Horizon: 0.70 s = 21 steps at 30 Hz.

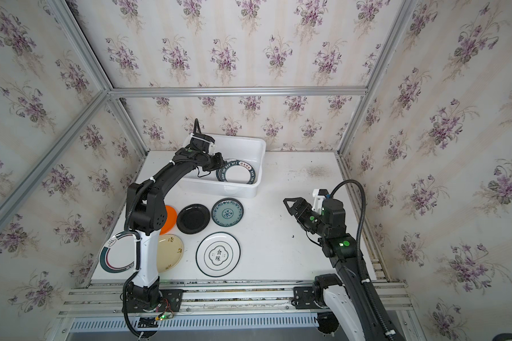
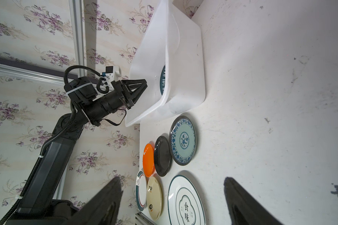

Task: Place the plates into the plastic bin on the countertop
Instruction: Place the plate in the plastic bin.

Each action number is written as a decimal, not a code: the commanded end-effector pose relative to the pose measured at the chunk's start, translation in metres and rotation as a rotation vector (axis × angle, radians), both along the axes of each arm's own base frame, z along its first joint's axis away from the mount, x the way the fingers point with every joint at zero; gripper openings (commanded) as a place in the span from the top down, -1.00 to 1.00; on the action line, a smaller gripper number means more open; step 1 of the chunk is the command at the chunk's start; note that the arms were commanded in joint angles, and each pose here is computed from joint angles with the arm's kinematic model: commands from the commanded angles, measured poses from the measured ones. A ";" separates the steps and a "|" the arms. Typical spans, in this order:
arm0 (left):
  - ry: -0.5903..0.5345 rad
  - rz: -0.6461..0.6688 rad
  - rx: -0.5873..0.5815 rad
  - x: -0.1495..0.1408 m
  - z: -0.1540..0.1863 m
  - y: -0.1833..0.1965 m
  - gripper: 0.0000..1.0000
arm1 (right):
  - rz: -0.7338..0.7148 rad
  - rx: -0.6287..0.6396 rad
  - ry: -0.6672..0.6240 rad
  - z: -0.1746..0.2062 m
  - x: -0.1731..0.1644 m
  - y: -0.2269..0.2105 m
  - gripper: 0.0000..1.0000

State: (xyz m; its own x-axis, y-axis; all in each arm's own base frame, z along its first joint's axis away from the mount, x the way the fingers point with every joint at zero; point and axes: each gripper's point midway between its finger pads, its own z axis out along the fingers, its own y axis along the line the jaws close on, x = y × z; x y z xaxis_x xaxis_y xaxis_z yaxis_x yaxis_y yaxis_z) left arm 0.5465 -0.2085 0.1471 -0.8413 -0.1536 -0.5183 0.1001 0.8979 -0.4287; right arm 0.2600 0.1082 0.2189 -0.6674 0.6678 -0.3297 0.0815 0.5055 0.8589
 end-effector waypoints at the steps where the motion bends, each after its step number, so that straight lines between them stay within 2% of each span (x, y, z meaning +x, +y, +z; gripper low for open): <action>1: -0.012 -0.021 -0.003 0.000 0.004 -0.003 0.31 | 0.013 0.018 -0.044 0.012 0.003 0.003 -0.68; 4: -0.021 -0.024 0.000 0.000 0.008 -0.003 -0.07 | 0.015 0.011 -0.038 0.011 0.002 0.003 -0.68; 6: -0.033 -0.027 0.003 -0.001 0.013 -0.004 -0.58 | 0.016 0.001 -0.028 0.008 0.001 0.002 -0.67; 7: -0.040 -0.029 0.004 -0.001 0.016 -0.004 -0.96 | 0.017 -0.003 -0.025 0.007 0.000 0.002 -0.66; 15: -0.146 -0.023 0.036 -0.013 0.067 0.004 -0.99 | 0.043 -0.069 0.004 -0.007 -0.003 0.001 -0.61; 21: -0.190 -0.001 0.034 -0.036 0.097 0.015 -0.99 | 0.107 -0.162 0.034 -0.019 -0.007 0.010 -0.56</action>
State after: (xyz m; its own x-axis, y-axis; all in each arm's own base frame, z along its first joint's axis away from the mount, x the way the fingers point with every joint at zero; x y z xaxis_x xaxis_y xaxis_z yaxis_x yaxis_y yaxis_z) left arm 0.5159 -0.1982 0.2326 -0.7512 -0.1331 -0.6465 0.1715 0.9065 -0.3859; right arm 0.2552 0.1145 0.2031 -0.7294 0.5793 -0.3638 0.0783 0.5990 0.7969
